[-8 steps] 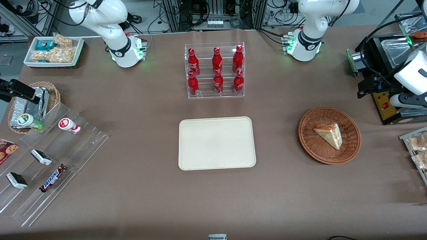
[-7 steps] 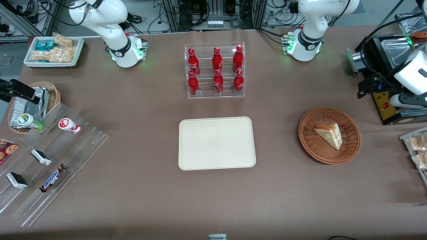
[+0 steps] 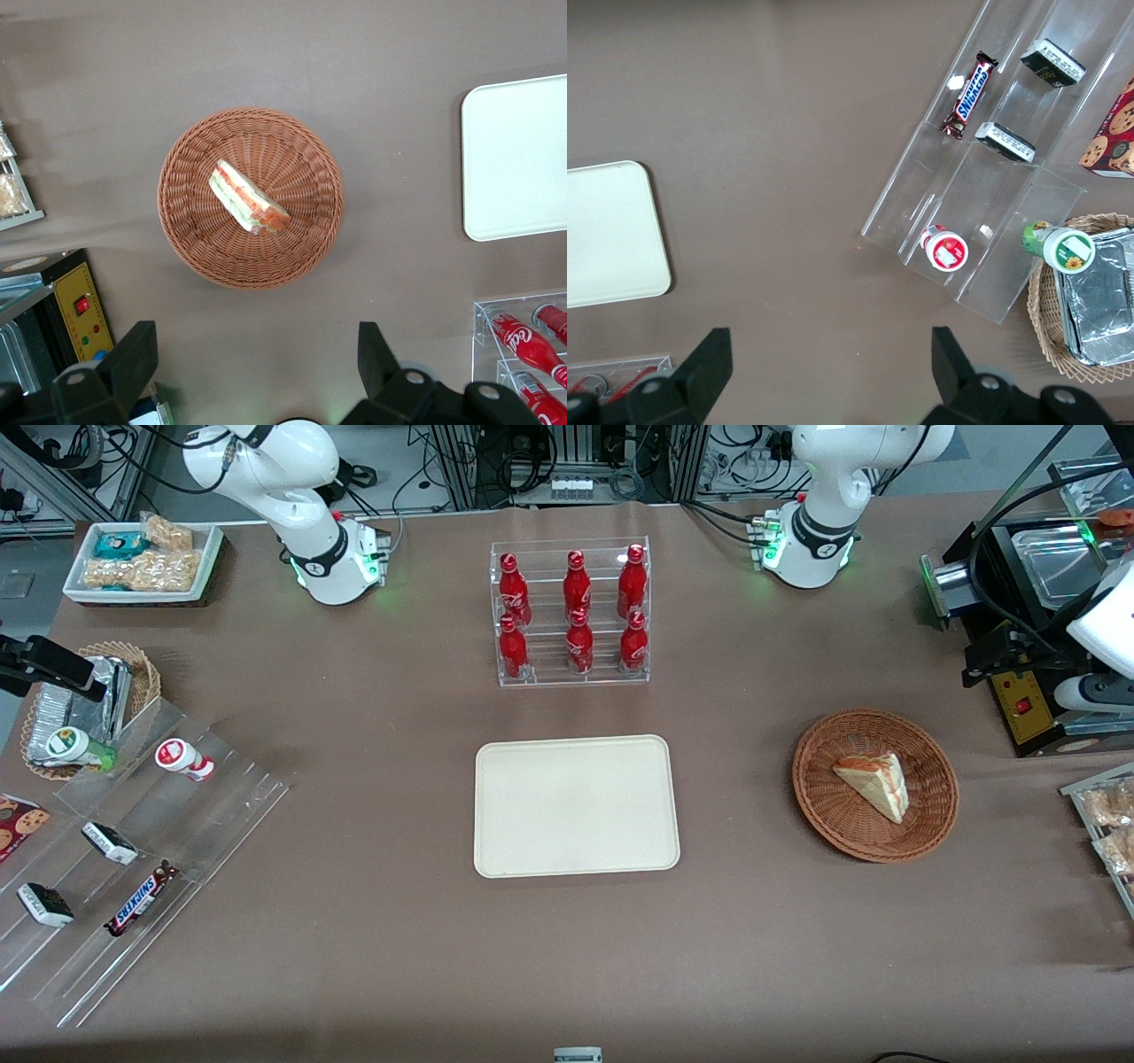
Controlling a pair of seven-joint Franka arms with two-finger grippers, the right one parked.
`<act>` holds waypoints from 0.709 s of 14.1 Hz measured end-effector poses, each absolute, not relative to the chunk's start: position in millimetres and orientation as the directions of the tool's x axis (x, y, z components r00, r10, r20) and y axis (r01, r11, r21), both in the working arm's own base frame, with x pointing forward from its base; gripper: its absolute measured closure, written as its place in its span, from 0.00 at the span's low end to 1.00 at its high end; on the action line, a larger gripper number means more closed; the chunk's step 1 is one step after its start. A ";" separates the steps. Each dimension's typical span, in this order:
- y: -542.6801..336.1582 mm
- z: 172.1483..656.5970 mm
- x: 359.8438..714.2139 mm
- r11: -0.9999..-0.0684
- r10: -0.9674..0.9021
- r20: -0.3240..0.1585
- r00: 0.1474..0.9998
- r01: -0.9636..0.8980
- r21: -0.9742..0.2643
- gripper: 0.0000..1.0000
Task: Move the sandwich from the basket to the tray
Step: 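Move the left gripper over the wicker basket toward the sandwich, then lower the open left gripper onto the wrapped sandwich and close it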
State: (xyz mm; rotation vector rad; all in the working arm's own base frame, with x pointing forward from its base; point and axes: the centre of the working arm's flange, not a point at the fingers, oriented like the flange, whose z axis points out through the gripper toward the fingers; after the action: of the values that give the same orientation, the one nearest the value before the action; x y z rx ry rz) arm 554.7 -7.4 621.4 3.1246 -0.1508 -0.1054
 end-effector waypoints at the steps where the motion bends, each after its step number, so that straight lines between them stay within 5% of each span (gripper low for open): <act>1: -7.5 621.4 554.7 -0.995 -0.097 -0.067 0.993 -0.096 0.015 0.00; 6: -7.9 612.9 555.1 -0.995 -0.097 -0.090 0.991 -0.096 0.017 0.00; 10: -3.0 557.6 566.0 -0.996 -0.088 -0.191 0.978 -0.089 0.006 0.00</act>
State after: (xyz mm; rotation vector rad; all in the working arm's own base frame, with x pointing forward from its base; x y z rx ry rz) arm 566.0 -3.0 557.6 3.1267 -0.1402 -0.3020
